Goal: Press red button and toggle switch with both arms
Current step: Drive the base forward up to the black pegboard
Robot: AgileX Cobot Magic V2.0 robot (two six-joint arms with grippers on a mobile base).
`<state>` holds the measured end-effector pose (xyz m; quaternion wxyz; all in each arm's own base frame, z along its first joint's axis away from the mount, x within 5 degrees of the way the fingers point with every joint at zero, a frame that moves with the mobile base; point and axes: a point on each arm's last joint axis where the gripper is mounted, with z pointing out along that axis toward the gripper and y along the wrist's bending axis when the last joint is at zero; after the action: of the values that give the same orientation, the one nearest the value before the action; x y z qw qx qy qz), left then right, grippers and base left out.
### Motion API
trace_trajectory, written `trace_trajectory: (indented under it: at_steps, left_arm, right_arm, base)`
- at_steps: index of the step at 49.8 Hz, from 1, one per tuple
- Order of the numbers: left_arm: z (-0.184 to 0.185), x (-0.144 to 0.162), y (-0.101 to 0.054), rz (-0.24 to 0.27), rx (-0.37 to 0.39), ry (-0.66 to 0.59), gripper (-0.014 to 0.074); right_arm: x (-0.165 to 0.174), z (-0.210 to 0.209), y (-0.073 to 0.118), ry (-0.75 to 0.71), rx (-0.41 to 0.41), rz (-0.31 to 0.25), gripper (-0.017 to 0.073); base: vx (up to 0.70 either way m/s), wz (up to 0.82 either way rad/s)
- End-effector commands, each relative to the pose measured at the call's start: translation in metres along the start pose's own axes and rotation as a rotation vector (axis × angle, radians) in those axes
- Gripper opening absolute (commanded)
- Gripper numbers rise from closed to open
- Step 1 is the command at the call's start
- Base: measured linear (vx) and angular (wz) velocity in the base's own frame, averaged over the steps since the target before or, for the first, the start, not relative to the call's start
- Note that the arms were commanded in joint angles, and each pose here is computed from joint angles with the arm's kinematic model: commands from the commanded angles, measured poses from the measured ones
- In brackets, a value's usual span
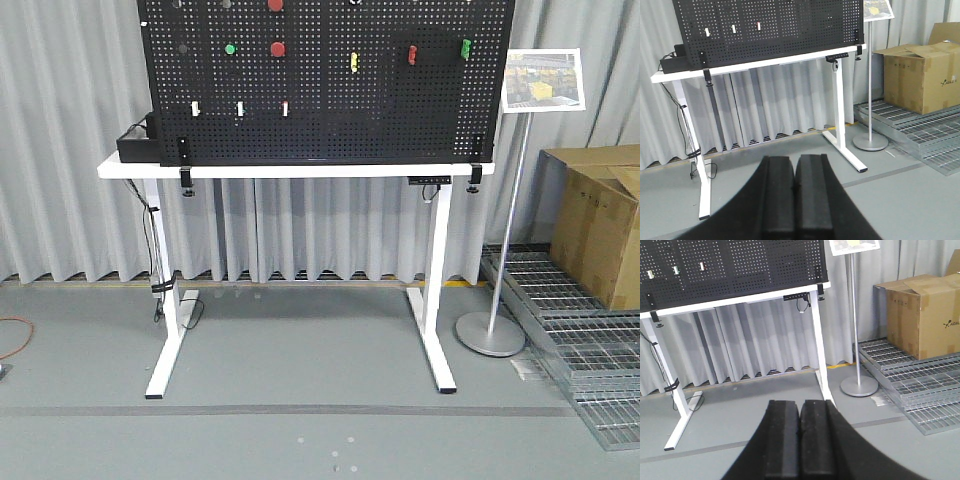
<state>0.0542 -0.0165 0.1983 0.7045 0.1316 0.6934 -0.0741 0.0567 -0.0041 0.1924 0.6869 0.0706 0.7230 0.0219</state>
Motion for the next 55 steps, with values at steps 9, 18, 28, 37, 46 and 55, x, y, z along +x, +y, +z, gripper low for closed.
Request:
trace_trajectory:
  at_steps: [9, 18, 28, 37, 46, 55]
  left_arm:
    - [-0.0001, 0.0034, 0.0004, -0.016, -0.013, -0.061, 0.0002]
    - [-0.0001, 0.0034, 0.0004, -0.016, -0.013, -0.061, 0.0002]
    - [-0.0001, 0.0034, 0.0004, -0.016, -0.013, -0.061, 0.0002]
    - [-0.0001, 0.0034, 0.0004, -0.016, -0.013, -0.061, 0.0002]
    - [-0.0001, 0.0034, 0.0004, -0.016, -0.013, -0.061, 0.0002]
    - [-0.0001, 0.0034, 0.0004, -0.016, -0.013, -0.061, 0.0002]
  right_arm:
    - [-0.0045, -0.001, 0.0009, -0.09, -0.012, -0.009, -0.0003]
    - [-0.0045, -0.001, 0.0009, -0.09, -0.012, -0.009, -0.0003]
    - [-0.0045, -0.001, 0.0009, -0.09, -0.012, -0.009, -0.0003]
    - [-0.0045, -0.001, 0.0009, -0.09, -0.012, -0.009, -0.0003]
    - [-0.0045, -0.001, 0.0009, -0.09, -0.012, -0.009, -0.0003]
    - [-0.0045, -0.001, 0.0009, -0.09, -0.012, -0.009, -0.0003]
  base:
    - [0.0, -0.01]
    - [0.0, 0.0]
    - [0.0, 0.0]
    - [0.01, -0.01]
    - [0.06, -0.02]
    - [0.18, -0.03]
